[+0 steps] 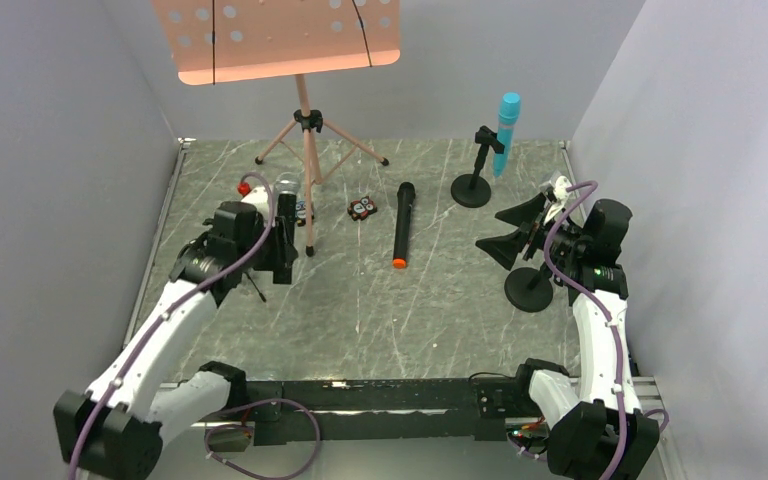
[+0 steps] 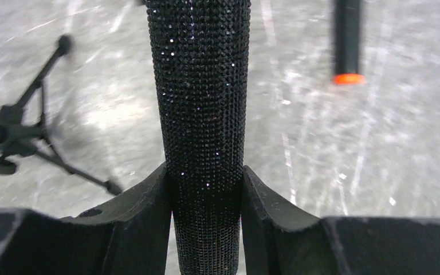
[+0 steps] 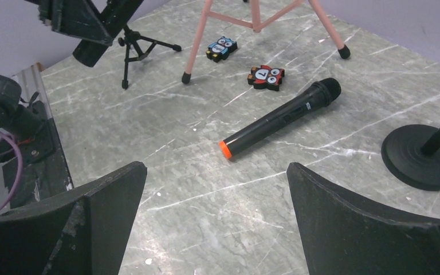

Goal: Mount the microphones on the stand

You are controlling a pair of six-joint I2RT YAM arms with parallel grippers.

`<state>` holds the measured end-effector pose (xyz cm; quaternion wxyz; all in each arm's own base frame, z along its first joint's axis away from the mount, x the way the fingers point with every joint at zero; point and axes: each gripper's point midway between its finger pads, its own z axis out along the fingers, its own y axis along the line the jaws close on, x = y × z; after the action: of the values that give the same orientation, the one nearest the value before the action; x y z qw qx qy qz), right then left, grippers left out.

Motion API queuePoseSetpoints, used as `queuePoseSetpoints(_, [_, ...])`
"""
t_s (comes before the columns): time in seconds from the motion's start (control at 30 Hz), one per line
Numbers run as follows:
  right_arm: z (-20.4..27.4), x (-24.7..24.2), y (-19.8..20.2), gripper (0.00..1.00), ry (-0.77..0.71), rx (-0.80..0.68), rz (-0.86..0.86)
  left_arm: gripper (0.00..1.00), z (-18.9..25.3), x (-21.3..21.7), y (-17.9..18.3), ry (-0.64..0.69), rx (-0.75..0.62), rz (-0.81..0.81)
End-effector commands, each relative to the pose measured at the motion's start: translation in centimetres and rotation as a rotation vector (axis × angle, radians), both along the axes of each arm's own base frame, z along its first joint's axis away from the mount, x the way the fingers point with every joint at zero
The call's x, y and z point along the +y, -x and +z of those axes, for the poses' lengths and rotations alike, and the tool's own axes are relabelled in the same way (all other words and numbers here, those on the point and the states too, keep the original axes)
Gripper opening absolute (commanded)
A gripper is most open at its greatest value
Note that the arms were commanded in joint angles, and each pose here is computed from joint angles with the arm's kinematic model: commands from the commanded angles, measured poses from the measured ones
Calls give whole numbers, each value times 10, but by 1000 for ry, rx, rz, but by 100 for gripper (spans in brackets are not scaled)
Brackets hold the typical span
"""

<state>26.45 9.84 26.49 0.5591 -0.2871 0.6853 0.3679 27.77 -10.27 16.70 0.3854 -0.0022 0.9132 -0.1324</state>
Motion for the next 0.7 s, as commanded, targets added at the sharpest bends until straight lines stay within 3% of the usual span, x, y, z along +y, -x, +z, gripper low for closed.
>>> queuePoseSetpoints(0.0, [6,5,6,100,-23,-31,62,0,46,-55,20,147,-204,-294])
queuePoseSetpoints(0.33, [11,18,20,100,-116,10,169,0,113,-176,59,324,-470,-674])
queuePoseSetpoints(0.67, [14,30,18,100,-207,85,157,0,137,-292,59,399,-507,-839])
